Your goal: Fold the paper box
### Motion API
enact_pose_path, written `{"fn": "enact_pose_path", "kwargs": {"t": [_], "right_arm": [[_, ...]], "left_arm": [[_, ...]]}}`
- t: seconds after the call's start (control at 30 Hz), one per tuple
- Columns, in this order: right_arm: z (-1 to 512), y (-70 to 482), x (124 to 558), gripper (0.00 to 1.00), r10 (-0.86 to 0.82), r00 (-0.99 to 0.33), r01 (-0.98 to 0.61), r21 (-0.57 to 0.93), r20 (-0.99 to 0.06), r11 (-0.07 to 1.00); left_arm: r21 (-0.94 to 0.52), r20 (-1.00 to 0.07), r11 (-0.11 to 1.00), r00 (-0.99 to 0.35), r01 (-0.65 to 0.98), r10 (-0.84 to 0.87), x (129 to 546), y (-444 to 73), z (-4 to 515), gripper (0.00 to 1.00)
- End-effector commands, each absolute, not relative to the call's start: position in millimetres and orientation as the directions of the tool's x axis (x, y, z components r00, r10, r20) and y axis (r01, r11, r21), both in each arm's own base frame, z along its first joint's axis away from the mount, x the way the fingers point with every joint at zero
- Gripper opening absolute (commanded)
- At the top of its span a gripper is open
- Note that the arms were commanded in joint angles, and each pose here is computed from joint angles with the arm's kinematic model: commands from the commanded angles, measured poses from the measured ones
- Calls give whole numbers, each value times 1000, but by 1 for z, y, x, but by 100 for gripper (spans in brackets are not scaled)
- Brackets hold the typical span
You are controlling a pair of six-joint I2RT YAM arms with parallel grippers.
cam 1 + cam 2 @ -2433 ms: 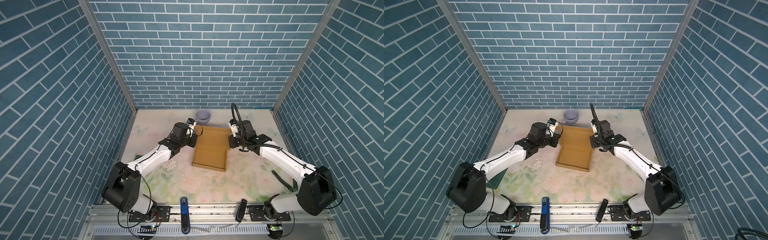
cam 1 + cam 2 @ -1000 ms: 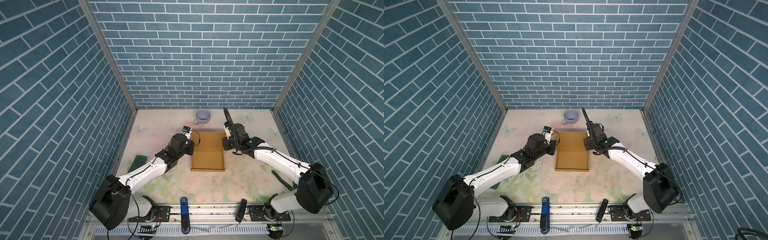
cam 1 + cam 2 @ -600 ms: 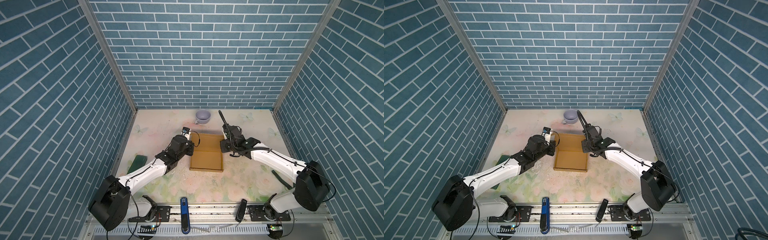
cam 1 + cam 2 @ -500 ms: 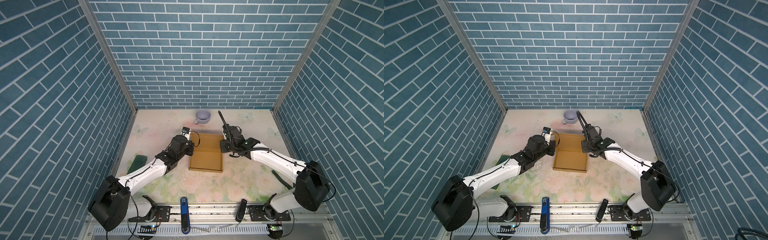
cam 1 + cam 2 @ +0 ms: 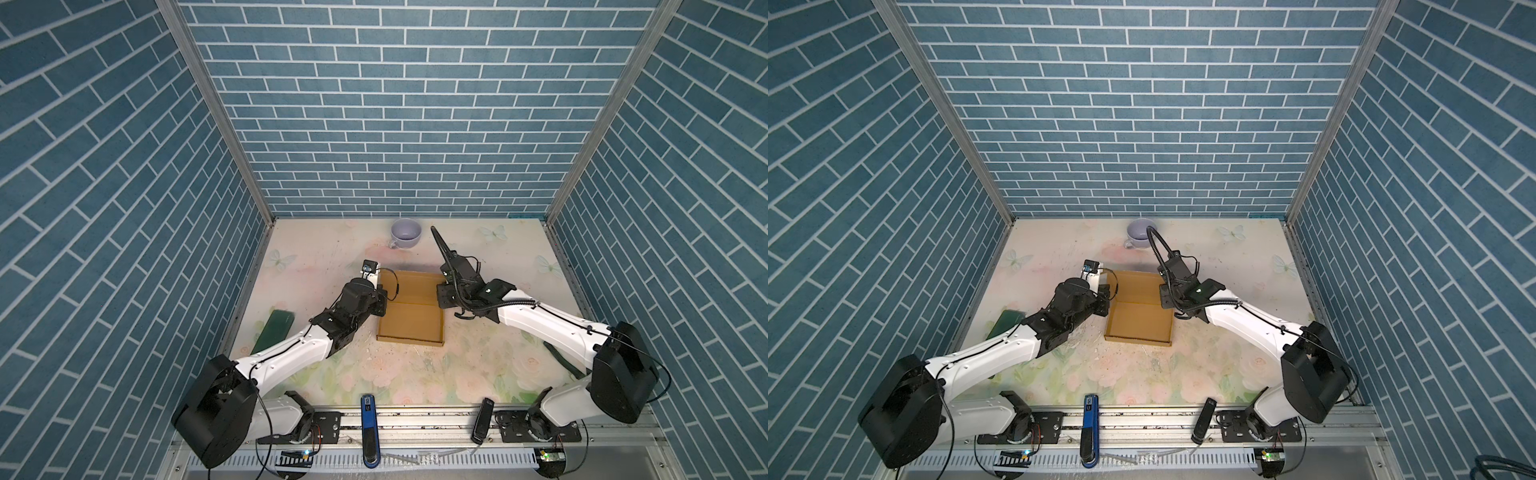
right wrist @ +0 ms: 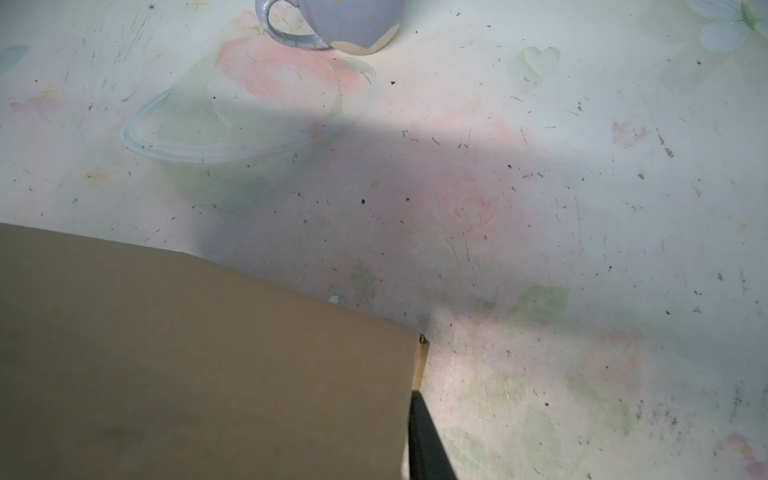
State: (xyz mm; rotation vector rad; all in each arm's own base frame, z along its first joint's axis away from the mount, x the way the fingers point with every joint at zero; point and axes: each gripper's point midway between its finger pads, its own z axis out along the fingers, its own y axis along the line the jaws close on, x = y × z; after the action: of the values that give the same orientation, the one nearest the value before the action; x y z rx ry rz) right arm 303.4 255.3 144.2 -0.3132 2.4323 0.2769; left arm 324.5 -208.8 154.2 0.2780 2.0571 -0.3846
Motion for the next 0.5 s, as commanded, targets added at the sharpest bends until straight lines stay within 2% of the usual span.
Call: {"fn": "enact_pose_path", "kwargs": {"t": [0.0, 0.47], "right_arm": [[142, 262, 293, 16, -126, -753, -290, 154, -646, 945], [128, 272, 282, 12, -103, -733, -276, 157, -672, 948]], "left_arm": [[-168, -853, 906, -518, 388, 63, 311, -216, 141, 0], [-195, -854, 904, -520, 381, 35, 299, -211, 129, 0]]}}
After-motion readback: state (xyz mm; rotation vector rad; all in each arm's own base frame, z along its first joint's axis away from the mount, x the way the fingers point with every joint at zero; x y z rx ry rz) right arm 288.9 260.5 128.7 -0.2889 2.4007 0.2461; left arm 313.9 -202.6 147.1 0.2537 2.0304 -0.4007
